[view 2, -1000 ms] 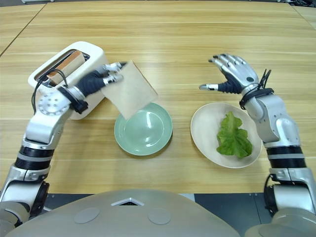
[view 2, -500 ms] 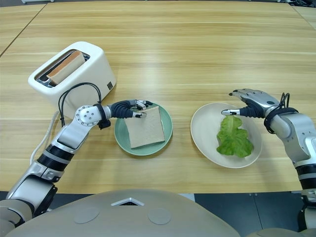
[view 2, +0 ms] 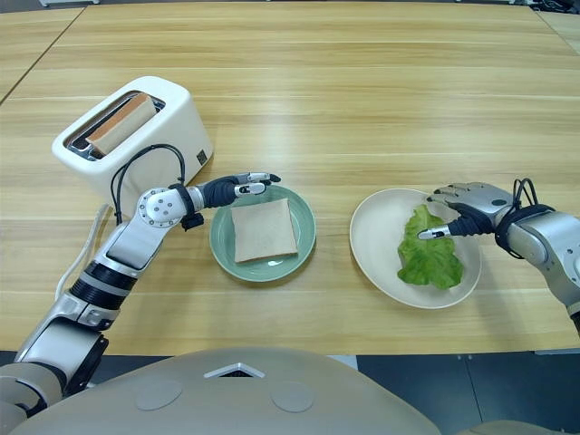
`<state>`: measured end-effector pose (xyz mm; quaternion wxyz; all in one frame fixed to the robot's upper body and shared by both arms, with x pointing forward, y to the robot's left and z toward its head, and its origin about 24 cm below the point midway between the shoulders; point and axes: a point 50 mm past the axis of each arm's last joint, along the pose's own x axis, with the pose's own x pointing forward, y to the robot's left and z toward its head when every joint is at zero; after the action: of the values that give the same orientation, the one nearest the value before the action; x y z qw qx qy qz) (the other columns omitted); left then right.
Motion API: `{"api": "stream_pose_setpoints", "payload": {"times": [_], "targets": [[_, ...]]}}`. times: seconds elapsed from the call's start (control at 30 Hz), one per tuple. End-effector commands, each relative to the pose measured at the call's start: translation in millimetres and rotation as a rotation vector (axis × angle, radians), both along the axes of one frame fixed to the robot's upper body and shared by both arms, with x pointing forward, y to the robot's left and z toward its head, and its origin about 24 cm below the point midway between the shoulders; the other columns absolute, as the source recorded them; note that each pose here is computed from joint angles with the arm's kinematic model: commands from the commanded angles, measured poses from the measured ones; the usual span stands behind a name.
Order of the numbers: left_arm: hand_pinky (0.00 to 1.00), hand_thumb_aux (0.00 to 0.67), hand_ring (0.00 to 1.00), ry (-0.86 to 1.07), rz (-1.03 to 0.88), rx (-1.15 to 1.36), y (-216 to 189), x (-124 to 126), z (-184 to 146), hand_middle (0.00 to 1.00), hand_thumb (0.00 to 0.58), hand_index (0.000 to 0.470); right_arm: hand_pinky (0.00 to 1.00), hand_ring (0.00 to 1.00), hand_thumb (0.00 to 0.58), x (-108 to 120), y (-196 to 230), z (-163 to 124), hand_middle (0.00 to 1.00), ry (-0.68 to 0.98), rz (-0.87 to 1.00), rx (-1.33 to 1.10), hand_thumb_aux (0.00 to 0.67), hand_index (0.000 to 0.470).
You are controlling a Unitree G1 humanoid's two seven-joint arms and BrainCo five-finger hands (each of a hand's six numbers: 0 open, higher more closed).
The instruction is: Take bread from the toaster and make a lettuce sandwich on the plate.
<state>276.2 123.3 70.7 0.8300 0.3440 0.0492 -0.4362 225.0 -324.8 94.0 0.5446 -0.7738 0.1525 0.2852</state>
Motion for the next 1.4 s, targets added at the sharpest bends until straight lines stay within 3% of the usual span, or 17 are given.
{"api": "stream_pose_setpoints", "payload": {"times": [0.03, 0.17, 0.3, 0.33, 0.37, 0.43, 0.47, 0.57, 0.83, 1.0, 1.03, 1.07, 1.1, 1.17, 1.23, 1.33, 1.4], "targets": [[0.0, 0.0, 0.0, 0.0, 0.023, 0.032, 4, 3, -2, 0.0, 0.0, 0.0, 0.0, 0.0, 0.018, -3, 0, -19, 0.0, 0.048, -0.004, 0.038, 0.011, 0.007], [0.0, 0.0, 0.0, -0.022, 0.023, 0.031, 5, 4, 5, 0.0, 0.0, 0.0, 0.0, 0.0, 0.062, -6, -4, -24, 0.0, 0.071, -0.011, 0.033, 0.037, 0.026], [0.0, 0.0, 0.0, -0.043, 0.039, 0.027, 10, 6, 13, 0.0, 0.0, 0.0, 0.0, 0.0, 0.227, -6, -4, -26, 0.0, 0.083, -0.003, 0.021, 0.147, 0.103], [0.0, 0.0, 0.0, -0.046, 0.042, 0.028, 11, 6, 14, 0.0, 0.0, 0.0, 0.0, 0.0, 0.31, -6, -3, -27, 0.0, 0.087, 0.003, 0.019, 0.213, 0.149], [0.0, 0.0, 0.0, -0.05, 0.044, 0.029, 12, 6, 15, 0.0, 0.0, 0.0, 0.0, 0.0, 0.462, -6, -1, -28, 0.0, 0.089, 0.014, 0.018, 0.368, 0.258], [0.0, 0.0, 0.0, -0.059, 0.047, 0.028, 14, 6, 19, 0.0, 0.0, 0.0, 0.0, 0.0, 0.532, -6, 3, -28, 0.0, 0.086, 0.042, 0.023, 0.478, 0.335], [0.0, 0.0, 0.0, -0.062, 0.047, 0.028, 14, 6, 20, 0.0, 0.0, 0.0, 0.0, 0.0, 0.545, -5, 6, -28, 0.0, 0.083, 0.056, 0.024, 0.504, 0.354], [0.0, 0.0, 0.0, -0.065, 0.045, 0.025, 12, 7, 21, 0.0, 0.0, 0.0, 0.0, 0.0, 0.58, -2, 15, -28, 0.0, 0.057, 0.106, 0.031, 0.67, 0.47], [0.0, 0.0, 0.0, -0.07, 0.04, 0.03, 9, 11, 21, 0.0, 0.0, 0.0, 0.0, 0.0, 0.58, 6, 24, -14, 0.0, -0.063, 0.167, 0.062, 0.67, 0.47], [0.0, 0.0, 0.0, -0.077, 0.044, 0.033, 8, 14, 22, 0.0, 0.0, 0.0, 0.0, 0.0, 0.58, 9, 21, 9, 0.0, -0.142, 0.177, 0.05, 0.67, 0.47], [0.0, 0.0, 0.0, -0.078, 0.045, 0.034, 8, 15, 22, 0.0, 0.0, 0.0, 0.0, 0.0, 0.569, 9, 20, 14, 0.0, -0.152, 0.179, 0.046, 0.578, 0.405], [0.0, 0.0, 0.0, -0.079, 0.045, 0.034, 8, 15, 22, 0.0, 0.0, 0.0, 0.0, 0.0, 0.505, 8, 20, 18, 0.0, -0.161, 0.182, 0.041, 0.428, 0.3], [0.0, 0.0, 0.0, -0.08, 0.045, 0.034, 8, 16, 22, 0.0, 0.0, 0.0, 0.0, 0.0, 0.46, 7, 19, 22, 0.0, -0.162, 0.186, 0.035, 0.365, 0.256], [0.0, 0.0, 0.0, -0.082, 0.046, 0.035, 8, 17, 22, 0.0, 0.0, 0.0, 0.0, 0.0, 0.413, 4, 21, 25, 0.0, -0.144, 0.204, 0.027, 0.31, 0.217], [0.0, 0.0, 0.0, -0.085, 0.046, 0.037, 8, 18, 23, 0.0, 0.0, 0.0, 0.0, 0.0, 0.22, -2, 26, 21, 0.0, -0.085, 0.236, 0.022, 0.142, 0.1], [0.0, 0.0, 0.0, -0.09, 0.043, 0.039, 7, 19, 24, 0.0, 0.0, 0.0, 0.0, 0.0, 0.092, -10, 33, 10, 0.0, 0.005, 0.275, 0.007, 0.055, 0.039], [0.0, 0.0, 0.0, -0.093, 0.042, 0.038, 7, 19, 25, 0.0, 0.0, 0.0, 0.0, 0.0, 0.104, -16, 36, -1, 0.0, 0.066, 0.29, -0.004, 0.063, 0.044]]}}
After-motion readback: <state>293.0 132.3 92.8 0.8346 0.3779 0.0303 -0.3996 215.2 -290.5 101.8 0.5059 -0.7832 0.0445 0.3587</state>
